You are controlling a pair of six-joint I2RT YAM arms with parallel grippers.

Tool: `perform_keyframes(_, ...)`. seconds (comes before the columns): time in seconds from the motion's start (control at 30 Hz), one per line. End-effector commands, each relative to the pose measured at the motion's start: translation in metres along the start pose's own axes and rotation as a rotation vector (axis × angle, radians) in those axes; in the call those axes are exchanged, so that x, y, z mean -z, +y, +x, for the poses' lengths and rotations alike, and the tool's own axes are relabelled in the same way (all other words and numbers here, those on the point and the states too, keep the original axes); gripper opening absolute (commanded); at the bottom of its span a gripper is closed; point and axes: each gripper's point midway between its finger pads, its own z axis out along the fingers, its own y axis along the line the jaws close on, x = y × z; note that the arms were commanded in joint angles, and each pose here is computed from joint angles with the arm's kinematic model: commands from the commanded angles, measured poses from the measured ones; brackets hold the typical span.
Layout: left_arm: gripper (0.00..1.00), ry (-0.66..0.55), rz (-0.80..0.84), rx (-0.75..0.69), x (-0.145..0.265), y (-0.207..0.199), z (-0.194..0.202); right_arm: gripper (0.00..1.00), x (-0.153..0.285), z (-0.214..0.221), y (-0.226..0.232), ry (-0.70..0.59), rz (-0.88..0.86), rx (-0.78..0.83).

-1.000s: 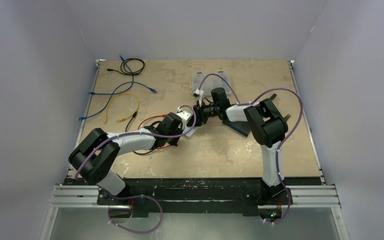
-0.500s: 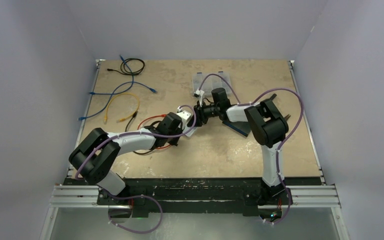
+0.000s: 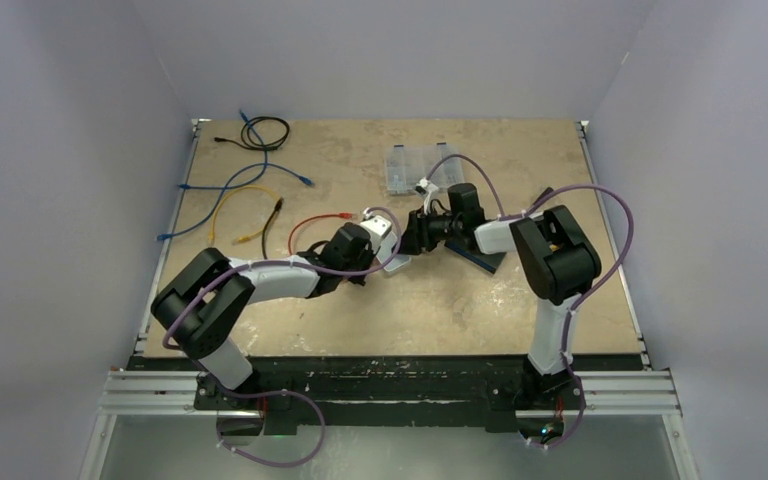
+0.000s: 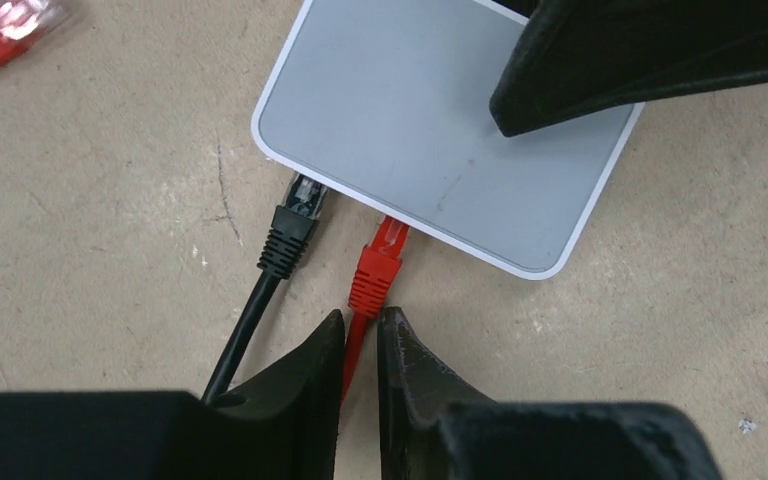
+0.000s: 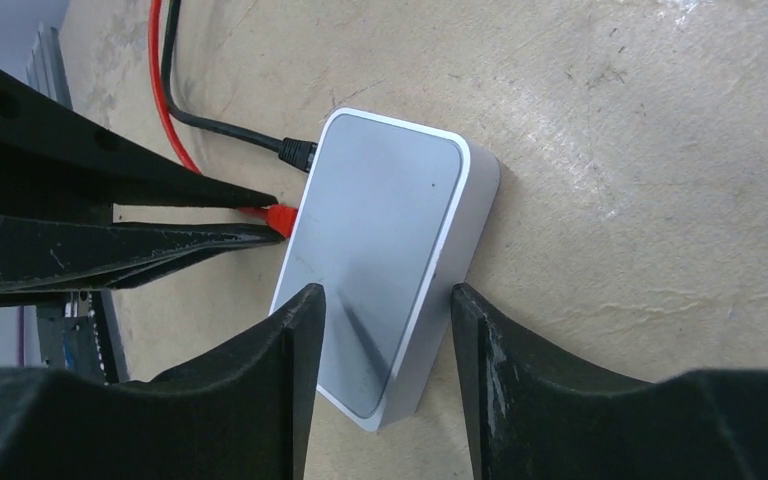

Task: Insert the plug into the switch port
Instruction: Insert the connector into the switch port.

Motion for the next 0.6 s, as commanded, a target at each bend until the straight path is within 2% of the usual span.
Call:
perform_keyframes(0.0,0.19,-0.180,-0.044,0.067,0.012,0.006,-0.060,0.54,0.002,-0.001,0.015,-0.005,0.007,-0.025)
perform_keyframes(0.33,0.43,-0.217,-0.275,0.210,0.068,0.066,-0.082,0.66,0.015,-0.020,0.002,-0.100,0.145,0.000)
perform_keyframes(0.5,0.58,-0.237,-0.370,0.335,0.089,0.101,-0.095,0.70,0.022,-0.029,-0.007,-0.156,0.229,0.012)
perform_keyframes(0.57,0.60,-0.232,-0.385,0.382,0.094,0.116,-0.101,0.71,0.026,-0.033,-0.010,-0.177,0.260,0.017)
